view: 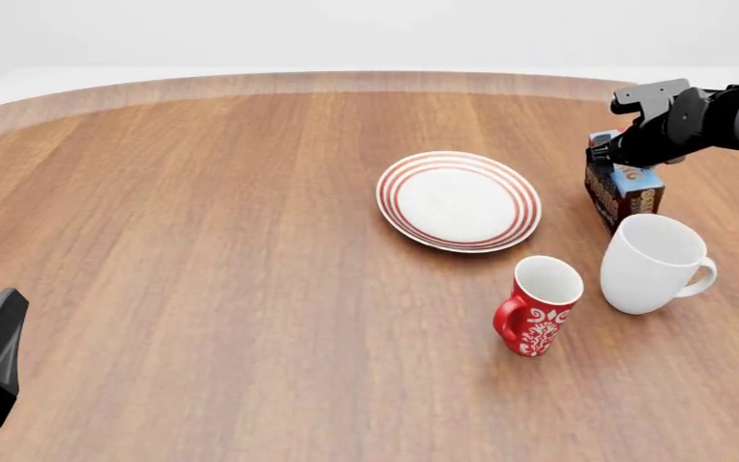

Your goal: Put the chocolate pudding to the right of the plate.

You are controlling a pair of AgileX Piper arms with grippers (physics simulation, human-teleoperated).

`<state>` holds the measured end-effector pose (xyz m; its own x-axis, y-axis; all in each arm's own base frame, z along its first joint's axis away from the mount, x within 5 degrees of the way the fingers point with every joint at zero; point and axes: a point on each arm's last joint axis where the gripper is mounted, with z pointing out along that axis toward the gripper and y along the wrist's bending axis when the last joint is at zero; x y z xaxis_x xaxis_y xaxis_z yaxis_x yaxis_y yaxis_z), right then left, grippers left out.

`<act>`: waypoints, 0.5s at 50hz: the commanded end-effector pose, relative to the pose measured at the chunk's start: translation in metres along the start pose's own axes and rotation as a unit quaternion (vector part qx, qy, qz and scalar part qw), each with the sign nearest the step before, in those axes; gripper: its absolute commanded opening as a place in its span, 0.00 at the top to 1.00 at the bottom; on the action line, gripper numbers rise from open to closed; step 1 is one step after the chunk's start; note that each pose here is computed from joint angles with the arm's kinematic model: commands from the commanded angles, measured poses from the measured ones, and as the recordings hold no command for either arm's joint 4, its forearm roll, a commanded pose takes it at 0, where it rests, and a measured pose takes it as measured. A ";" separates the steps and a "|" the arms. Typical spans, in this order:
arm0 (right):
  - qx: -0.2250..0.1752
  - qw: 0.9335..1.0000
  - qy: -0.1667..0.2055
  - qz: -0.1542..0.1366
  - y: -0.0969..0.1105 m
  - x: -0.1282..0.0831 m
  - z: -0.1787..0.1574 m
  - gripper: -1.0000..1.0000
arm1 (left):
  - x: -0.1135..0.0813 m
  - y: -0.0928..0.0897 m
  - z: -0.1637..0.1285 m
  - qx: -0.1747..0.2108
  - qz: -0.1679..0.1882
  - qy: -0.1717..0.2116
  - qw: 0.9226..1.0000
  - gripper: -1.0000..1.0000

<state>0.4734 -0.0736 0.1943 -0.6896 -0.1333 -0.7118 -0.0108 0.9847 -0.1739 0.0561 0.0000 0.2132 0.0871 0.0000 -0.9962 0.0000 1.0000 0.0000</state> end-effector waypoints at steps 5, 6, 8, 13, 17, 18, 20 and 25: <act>0.001 1.000 0.012 0.017 -0.004 0.000 0.005 0.00 | 0.000 0.000 0.000 0.000 0.000 0.000 1.000 0.00; 0.002 1.000 0.009 0.018 -0.006 -0.002 0.002 0.00 | 0.000 0.000 0.000 0.000 0.000 0.000 1.000 0.00; 0.002 1.000 0.005 0.016 -0.006 -0.006 -0.003 0.00 | 0.000 0.000 0.000 0.000 0.000 0.000 1.000 0.00; -0.002 1.000 -0.017 0.013 0.002 -0.023 -0.026 0.00 | 0.000 0.000 0.000 0.000 0.000 0.000 1.000 0.00; -0.001 0.998 -0.067 0.000 0.006 -0.057 -0.074 0.00 | 0.000 0.000 0.000 0.000 0.000 0.000 1.000 0.00; 0.000 0.997 -0.076 -0.004 0.006 -0.063 -0.083 0.00 | 0.000 0.000 0.000 0.000 0.000 0.000 1.000 0.00; 0.002 0.994 -0.109 -0.010 0.007 -0.084 -0.115 0.00 | 0.000 0.000 0.000 0.000 0.000 0.000 1.000 0.00; -0.001 0.986 -0.167 -0.024 0.014 -0.121 -0.177 0.00 | 0.000 0.000 0.000 0.000 0.000 0.000 1.000 0.00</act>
<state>0.4609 -0.0485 0.2991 -0.5661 -0.1596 -0.8087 -0.0193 0.9834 -0.1805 0.0561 0.0000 0.2132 0.0871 0.0000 -0.9962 0.0000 1.0000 0.0000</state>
